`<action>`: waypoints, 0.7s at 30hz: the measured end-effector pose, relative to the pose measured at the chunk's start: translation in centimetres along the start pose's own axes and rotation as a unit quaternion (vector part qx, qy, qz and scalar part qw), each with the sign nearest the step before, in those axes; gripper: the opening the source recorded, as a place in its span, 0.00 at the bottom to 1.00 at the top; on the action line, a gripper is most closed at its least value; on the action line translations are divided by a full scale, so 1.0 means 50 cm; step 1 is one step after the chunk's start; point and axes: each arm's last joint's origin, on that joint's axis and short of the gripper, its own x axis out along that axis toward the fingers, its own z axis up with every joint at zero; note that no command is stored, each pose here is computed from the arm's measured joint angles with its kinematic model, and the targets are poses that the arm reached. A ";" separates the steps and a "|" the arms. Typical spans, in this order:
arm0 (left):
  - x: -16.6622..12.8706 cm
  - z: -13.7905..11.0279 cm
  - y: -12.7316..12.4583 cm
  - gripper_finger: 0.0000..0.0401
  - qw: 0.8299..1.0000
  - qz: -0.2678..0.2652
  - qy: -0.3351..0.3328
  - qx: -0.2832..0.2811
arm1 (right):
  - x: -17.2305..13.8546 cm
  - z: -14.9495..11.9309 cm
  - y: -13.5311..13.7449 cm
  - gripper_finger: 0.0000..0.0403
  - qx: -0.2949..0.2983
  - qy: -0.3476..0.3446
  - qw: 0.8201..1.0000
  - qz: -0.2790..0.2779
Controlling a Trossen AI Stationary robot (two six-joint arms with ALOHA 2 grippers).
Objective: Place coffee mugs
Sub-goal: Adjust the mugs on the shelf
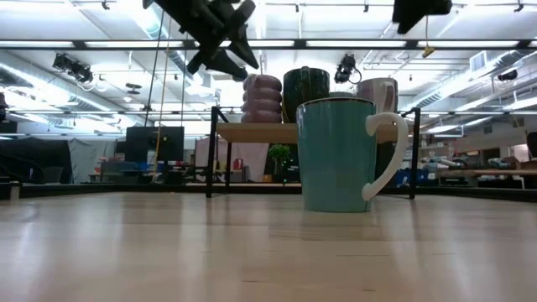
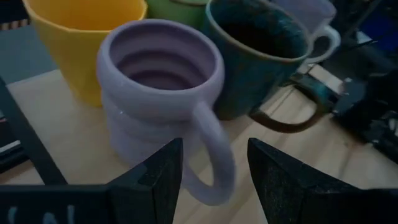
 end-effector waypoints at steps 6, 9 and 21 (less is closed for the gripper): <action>-0.002 -0.006 -0.009 0.47 1.000 0.020 -0.012 -0.001 | -0.045 -0.016 -0.023 0.33 -0.010 -0.045 0.999 0.010; -0.006 -0.007 -0.017 0.47 0.999 0.023 -0.022 0.000 | -0.052 -0.020 -0.023 0.33 -0.015 -0.057 0.998 0.012; 0.019 -0.021 -0.018 0.47 0.999 0.029 -0.006 0.024 | -0.027 -0.031 0.002 0.33 -0.038 -0.072 0.997 0.012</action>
